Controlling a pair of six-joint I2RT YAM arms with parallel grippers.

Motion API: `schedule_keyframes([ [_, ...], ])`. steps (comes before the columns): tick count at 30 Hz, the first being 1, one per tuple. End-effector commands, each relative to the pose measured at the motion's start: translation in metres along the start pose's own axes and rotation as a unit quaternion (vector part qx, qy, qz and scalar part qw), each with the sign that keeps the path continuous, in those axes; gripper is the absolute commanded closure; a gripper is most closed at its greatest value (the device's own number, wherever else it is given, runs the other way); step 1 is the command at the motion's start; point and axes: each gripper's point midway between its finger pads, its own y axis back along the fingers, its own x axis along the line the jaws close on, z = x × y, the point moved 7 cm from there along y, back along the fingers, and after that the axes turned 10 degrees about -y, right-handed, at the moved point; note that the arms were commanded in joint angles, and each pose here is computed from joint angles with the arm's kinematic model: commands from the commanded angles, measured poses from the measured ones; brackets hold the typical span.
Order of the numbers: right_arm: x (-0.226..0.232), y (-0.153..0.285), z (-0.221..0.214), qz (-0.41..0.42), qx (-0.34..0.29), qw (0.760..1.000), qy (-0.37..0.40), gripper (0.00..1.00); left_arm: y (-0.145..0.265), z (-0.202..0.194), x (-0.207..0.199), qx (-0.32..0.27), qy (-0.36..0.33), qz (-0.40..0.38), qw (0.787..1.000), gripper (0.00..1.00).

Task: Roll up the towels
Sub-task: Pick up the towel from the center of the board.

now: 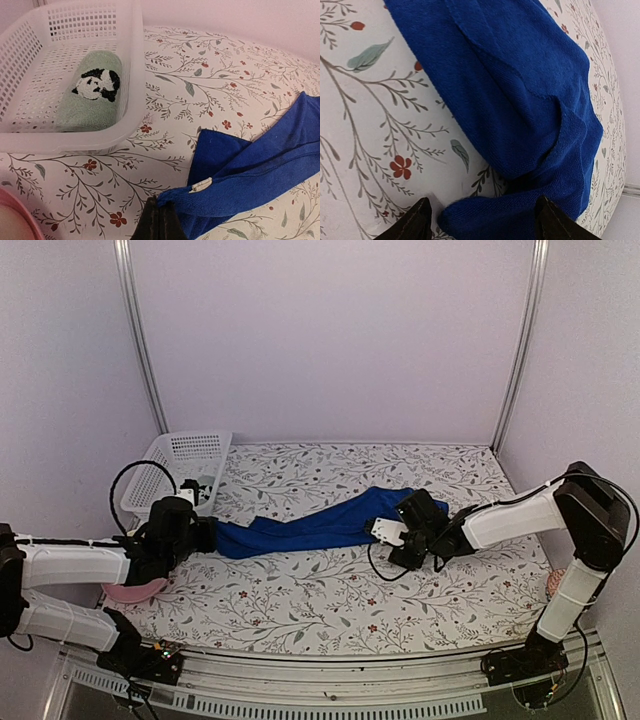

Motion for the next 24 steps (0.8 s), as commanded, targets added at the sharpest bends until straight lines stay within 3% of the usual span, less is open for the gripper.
schedule_keyframes([
  [1,-0.011,-0.014,-0.023,-0.005,0.059,0.998,-0.028,0.32,0.003,0.011,0.000,-0.019,0.004,0.002,1.000,1.00],
  [6,-0.011,-0.015,-0.033,0.002,0.081,0.996,-0.034,0.33,0.003,0.011,0.000,-0.018,0.003,0.002,1.000,1.00],
  [17,-0.038,-0.015,-0.040,-0.072,0.091,0.992,-0.045,0.53,0.001,0.010,-0.001,-0.016,0.001,0.000,1.000,1.00],
  [22,-0.049,-0.006,-0.028,-0.076,0.058,0.994,-0.047,0.89,-0.001,0.010,-0.003,-0.012,0.000,-0.002,1.000,1.00],
  [24,-0.047,-0.001,-0.024,-0.056,0.041,0.997,-0.046,0.96,-0.001,0.009,-0.003,-0.011,-0.001,-0.003,1.000,1.00],
])
